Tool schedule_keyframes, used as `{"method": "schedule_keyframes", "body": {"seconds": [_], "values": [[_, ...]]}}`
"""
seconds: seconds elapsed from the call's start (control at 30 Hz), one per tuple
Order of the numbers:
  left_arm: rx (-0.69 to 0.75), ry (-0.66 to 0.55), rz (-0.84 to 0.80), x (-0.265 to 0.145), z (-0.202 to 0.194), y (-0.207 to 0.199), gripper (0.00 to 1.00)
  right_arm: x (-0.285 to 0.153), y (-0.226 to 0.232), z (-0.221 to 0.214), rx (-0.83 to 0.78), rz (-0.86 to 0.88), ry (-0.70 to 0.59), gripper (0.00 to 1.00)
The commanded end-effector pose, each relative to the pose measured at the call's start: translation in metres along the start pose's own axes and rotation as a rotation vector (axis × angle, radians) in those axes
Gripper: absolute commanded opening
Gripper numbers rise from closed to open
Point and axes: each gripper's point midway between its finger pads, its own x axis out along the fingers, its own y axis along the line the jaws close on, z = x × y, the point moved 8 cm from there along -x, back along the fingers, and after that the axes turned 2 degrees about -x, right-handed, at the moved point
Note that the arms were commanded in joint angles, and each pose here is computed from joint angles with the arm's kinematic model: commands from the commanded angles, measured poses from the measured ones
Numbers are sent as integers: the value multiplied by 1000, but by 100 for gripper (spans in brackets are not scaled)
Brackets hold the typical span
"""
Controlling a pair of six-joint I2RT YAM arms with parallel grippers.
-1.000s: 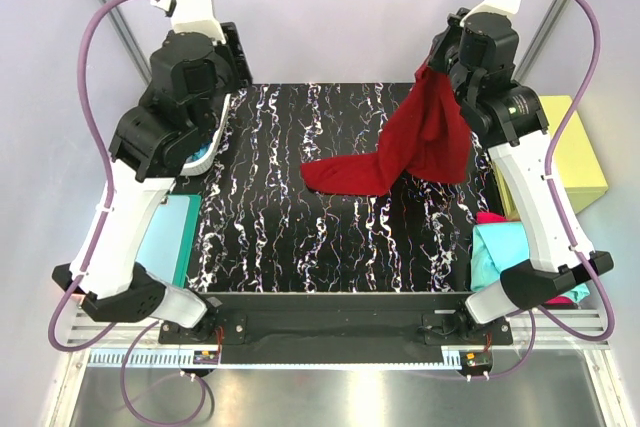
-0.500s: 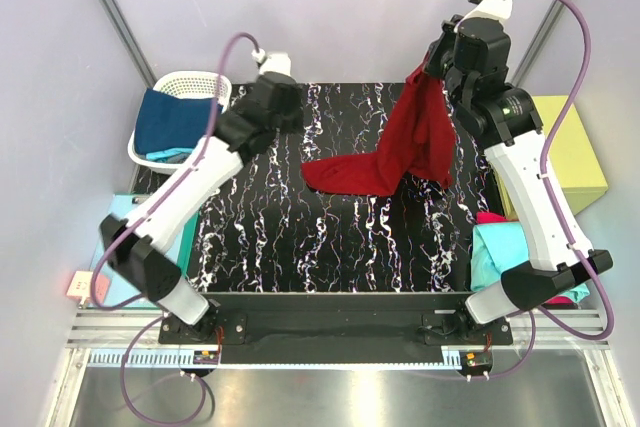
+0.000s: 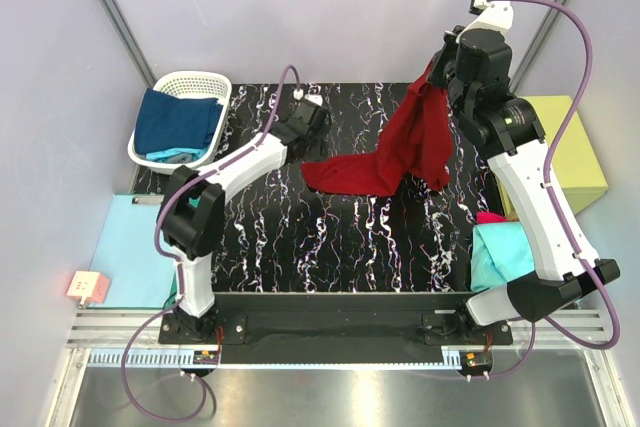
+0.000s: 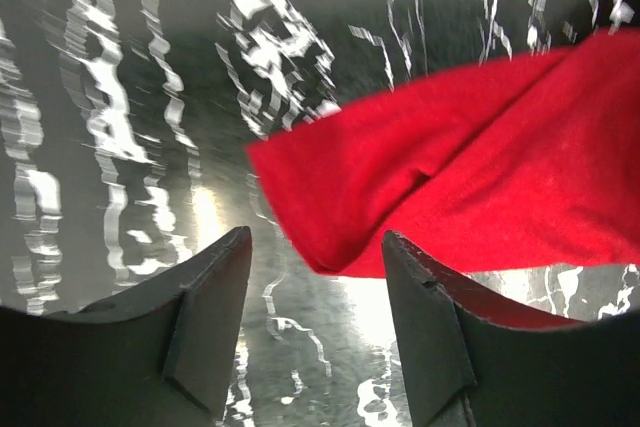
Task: Fold and stack the t-shirts
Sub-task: Flatten out the tshirt
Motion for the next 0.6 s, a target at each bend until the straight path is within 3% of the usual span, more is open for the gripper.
{"method": "schedule_keyframes", "body": {"seconds": [0.0,0.57], "values": [[-52,46,-113,14,-14,-18,59,-10,-3,22,25,-9,-101,0],[-5,195,-167,47,-65,-38,49,3,0,13,6,-22,-78,0]]}}
